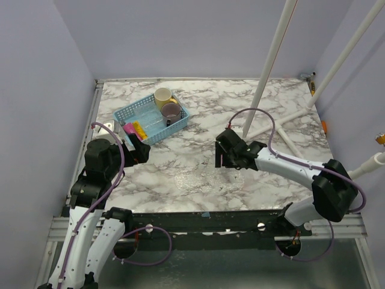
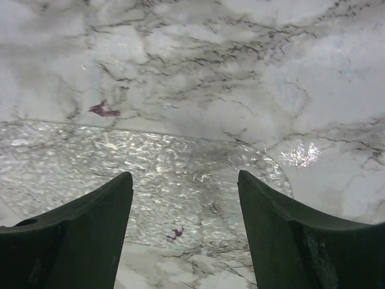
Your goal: Prepare toiletry sets of a toothbrush and toothpaste on the tray
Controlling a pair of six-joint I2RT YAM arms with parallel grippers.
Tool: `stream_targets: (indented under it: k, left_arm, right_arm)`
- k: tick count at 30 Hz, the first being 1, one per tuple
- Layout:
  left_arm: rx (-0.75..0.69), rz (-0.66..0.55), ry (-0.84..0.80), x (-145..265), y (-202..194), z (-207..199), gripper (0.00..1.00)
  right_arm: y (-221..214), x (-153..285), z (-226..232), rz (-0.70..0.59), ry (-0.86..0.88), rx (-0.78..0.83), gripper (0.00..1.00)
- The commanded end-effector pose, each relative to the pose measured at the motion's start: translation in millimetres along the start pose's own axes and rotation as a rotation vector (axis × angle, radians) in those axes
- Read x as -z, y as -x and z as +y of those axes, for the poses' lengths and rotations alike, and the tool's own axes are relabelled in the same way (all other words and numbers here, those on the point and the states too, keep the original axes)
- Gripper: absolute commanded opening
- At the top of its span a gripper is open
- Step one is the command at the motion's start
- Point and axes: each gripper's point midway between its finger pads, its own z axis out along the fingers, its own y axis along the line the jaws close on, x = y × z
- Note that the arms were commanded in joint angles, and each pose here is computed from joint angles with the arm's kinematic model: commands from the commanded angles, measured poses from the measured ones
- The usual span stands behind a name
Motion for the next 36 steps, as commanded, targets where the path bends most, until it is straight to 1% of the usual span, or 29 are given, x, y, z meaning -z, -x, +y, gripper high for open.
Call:
stream_targets:
  k: [1, 6, 12, 21, 36]
  left_arm:
    - [-0.009, 0.005, -0.016, 2.1, -2.7, -1.5, 0.99]
    - [-0.008, 0.006, -0.015, 2.0, -3.3, -1.1, 0.99]
    - [-0.008, 0.005, -0.016, 2.3, -2.8, -1.5, 0.99]
    - [-0.008, 0.007, -0.022, 1.7, -3.3, -2.4, 0.99]
    - [-0.004, 0.019, -0.023, -0.3, -5.1, -2.7, 0.99]
  right_arm:
    - [14.8, 3.9, 21.6, 0.000, 0.068, 0.024, 0.73]
    - [27.7, -7.3, 37.2, -0.018, 0.062, 0.034, 0.74]
    - [36.0, -27.3, 39.2, -0.040, -0.001, 0.036, 0.75]
    - [27.7, -50.2, 47.2, -0.033, -0.031, 0.021, 0.75]
    - [9.1, -66.8, 62.9, -0.014, -0.037, 0.011, 0.76]
